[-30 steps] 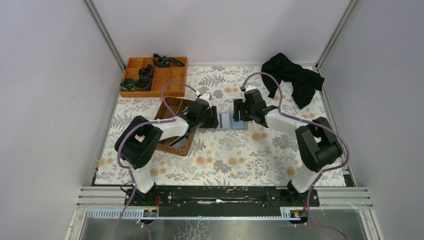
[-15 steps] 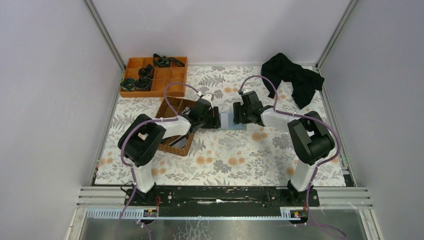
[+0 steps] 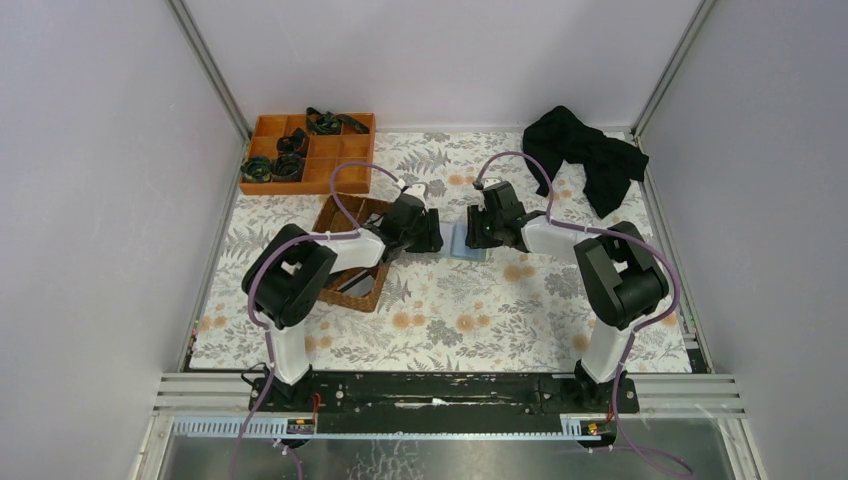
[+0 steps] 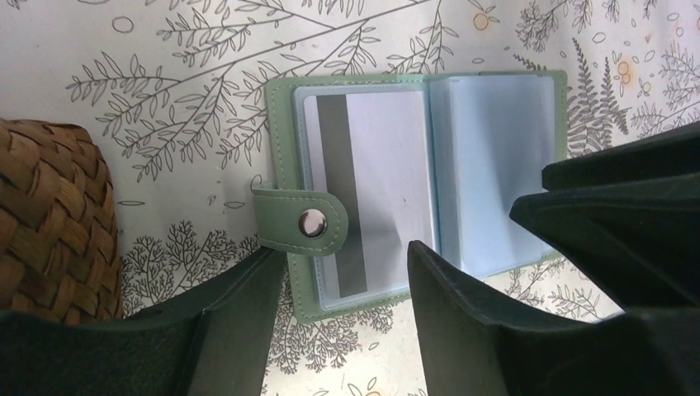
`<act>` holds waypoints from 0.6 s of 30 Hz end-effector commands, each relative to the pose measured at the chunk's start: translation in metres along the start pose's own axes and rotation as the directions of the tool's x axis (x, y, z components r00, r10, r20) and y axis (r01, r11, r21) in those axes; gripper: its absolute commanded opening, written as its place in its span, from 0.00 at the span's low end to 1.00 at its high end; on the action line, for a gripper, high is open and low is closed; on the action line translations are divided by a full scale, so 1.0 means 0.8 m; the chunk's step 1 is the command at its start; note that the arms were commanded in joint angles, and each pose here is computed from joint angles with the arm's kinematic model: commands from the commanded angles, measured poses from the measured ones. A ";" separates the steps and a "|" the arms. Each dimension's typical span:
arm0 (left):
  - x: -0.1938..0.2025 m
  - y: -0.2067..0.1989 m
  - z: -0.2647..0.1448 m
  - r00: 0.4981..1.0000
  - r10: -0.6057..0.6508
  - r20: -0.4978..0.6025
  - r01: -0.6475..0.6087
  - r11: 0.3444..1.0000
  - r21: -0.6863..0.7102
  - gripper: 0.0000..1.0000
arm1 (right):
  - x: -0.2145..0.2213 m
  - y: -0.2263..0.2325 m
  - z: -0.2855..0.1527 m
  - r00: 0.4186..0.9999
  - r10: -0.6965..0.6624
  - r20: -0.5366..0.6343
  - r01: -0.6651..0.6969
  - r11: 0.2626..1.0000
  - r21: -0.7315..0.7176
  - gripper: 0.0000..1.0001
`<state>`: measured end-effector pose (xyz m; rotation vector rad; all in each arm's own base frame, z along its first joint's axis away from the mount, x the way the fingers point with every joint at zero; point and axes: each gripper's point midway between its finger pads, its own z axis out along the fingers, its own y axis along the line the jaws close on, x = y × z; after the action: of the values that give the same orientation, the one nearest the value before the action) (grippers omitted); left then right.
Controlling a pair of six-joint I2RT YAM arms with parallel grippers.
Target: Take the credit cards out of the card holder
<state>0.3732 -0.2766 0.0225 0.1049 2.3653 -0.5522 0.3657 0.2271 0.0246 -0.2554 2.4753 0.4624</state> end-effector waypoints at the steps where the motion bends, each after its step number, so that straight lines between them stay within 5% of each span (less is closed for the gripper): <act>1: 0.043 0.023 0.014 0.996 0.000 -0.094 -0.005 0.999 -0.052 0.63 | -0.022 0.021 -0.007 0.998 0.018 0.059 -0.014 0.997 -0.076 0.39; 7: 0.051 0.025 0.017 0.994 -0.001 -0.113 -0.005 0.999 -0.049 0.62 | -0.022 0.022 -0.007 0.997 0.036 0.069 -0.030 0.996 -0.086 0.37; 18: 0.057 0.024 0.017 0.991 -0.002 -0.131 -0.003 0.999 -0.036 0.61 | -0.057 0.050 -0.032 0.985 0.047 0.163 -0.016 0.983 -0.183 0.46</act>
<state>0.3794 -0.2792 0.0216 0.1006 2.3413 -0.5597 0.3650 0.2360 0.0388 -0.2166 2.4142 0.5655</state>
